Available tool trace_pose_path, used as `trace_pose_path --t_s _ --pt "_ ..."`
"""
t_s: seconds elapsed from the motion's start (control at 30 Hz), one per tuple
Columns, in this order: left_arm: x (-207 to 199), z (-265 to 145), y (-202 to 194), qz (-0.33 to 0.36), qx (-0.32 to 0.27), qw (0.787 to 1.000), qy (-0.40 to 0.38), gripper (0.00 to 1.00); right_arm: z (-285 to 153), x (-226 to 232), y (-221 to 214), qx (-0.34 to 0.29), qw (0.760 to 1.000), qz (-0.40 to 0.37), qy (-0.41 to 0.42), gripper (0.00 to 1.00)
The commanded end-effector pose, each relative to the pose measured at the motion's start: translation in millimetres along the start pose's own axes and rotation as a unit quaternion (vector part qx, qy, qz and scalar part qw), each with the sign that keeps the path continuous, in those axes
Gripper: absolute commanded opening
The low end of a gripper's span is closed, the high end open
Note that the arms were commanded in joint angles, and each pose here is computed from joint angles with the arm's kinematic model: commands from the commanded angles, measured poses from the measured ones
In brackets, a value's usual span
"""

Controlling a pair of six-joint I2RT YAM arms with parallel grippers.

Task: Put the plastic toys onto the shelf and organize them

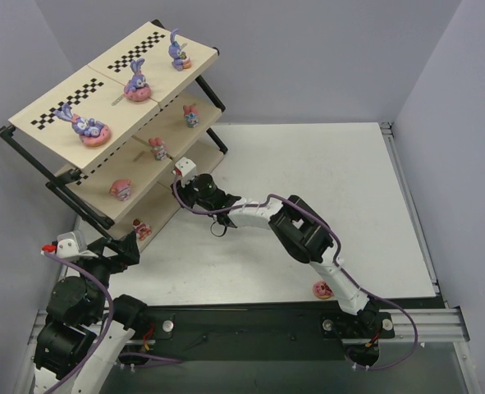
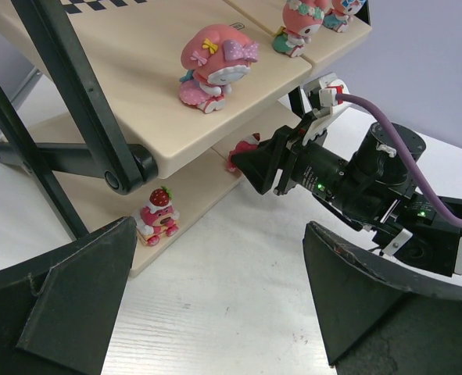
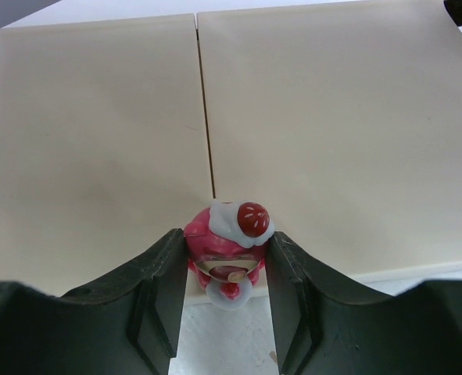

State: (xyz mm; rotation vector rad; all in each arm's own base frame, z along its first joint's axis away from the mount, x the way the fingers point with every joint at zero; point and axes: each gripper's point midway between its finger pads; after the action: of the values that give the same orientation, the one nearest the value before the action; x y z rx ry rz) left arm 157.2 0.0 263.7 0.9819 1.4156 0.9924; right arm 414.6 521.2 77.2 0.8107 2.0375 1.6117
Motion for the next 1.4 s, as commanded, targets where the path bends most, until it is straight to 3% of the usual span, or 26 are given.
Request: trace_pose_path --t_s 0.0,1.37 --pt "2.5 -20.3 28.0 -0.035 -0.074 0.996 -0.021 0.97 -2.5 4.3 43.2 -0.077 0.997 0.015 -0.005 0.10" --pt "5.7 -21.9 28.6 -0.039 -0.075 0.996 -0.013 0.97 -0.9 3.9 45.6 -0.088 0.996 0.018 -0.028 0.27"
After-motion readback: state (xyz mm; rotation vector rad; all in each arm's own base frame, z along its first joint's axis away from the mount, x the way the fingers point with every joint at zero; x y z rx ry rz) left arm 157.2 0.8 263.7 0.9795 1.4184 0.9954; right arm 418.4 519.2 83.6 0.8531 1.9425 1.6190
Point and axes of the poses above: each gripper's point midway between its finger pads, its own z axis out along the fingers, its own x axis along the line the jaws close on, y = z × x, and after that the axes turned 4 degrees about z, right-handed
